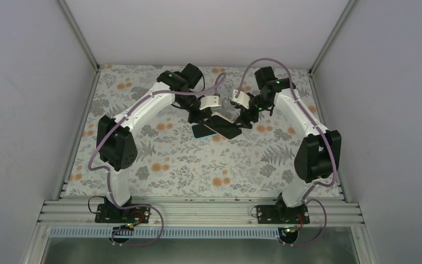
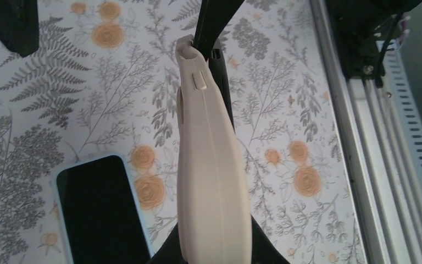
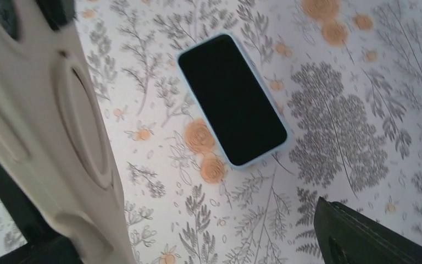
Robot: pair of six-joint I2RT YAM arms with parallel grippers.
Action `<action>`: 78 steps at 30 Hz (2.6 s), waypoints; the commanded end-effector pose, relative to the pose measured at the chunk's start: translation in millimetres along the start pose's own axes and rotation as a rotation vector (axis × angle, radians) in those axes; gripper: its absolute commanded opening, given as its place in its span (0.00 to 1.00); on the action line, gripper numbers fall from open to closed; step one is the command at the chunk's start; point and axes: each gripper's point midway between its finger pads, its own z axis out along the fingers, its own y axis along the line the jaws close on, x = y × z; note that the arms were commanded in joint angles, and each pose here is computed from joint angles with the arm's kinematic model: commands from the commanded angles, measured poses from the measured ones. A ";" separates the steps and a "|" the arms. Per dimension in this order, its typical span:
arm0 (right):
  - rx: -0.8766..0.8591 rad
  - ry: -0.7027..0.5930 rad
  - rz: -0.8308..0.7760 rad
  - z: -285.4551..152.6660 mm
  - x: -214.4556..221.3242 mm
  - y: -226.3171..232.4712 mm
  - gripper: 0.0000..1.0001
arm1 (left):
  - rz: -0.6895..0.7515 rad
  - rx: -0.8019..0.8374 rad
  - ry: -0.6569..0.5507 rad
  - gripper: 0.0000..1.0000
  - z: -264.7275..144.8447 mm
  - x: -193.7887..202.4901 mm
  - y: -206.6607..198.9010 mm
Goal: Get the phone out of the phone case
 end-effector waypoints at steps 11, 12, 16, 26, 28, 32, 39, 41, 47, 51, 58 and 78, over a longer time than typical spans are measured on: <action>-0.524 -0.365 -0.075 6.7 -71.9 112.4 0.85 | 0.146 -0.142 -0.305 0.02 -25.3 -90.2 22.2; -0.551 -0.346 -0.076 13.7 -69.5 121.0 0.84 | 0.144 -0.164 -0.320 0.02 -29.3 -93.5 26.4; -0.617 -0.335 -0.065 25.8 -68.5 138.0 0.64 | 0.155 -0.256 -0.367 0.02 -43.0 -106.3 44.0; -0.601 -0.373 -0.028 9.3 -82.1 134.0 0.04 | 0.118 -0.441 -0.286 0.03 -44.9 -71.2 90.4; -0.592 -0.373 -0.003 5.2 -81.8 131.2 0.03 | 0.128 -0.501 -0.259 0.16 -50.7 -65.3 96.5; -0.564 -0.364 0.022 -1.2 -71.8 128.6 0.03 | 0.136 -0.583 -0.264 0.42 -70.0 -57.4 102.5; -0.487 -0.364 0.191 -14.0 -51.9 90.6 0.03 | 0.120 -0.722 -0.283 1.00 -116.8 -56.1 108.7; -0.481 -0.385 0.256 -15.1 -48.1 73.8 0.03 | 0.124 -0.757 -0.298 0.98 -126.3 -57.5 102.3; -0.460 -0.449 0.389 -23.3 -59.3 21.2 0.04 | 0.156 -0.859 -0.346 0.97 -144.1 -63.5 75.0; -0.321 -0.459 0.516 -23.1 -63.9 -38.8 0.04 | 0.208 -0.884 -0.334 0.96 -136.3 -70.0 55.0; -0.162 -0.552 0.698 -39.1 -68.2 -126.2 0.04 | 0.216 -0.908 -0.278 0.82 -84.5 -79.1 59.2; -0.119 -0.613 0.724 -47.4 -88.2 -130.3 0.03 | 0.150 -1.099 -0.378 0.92 -34.4 -93.2 126.4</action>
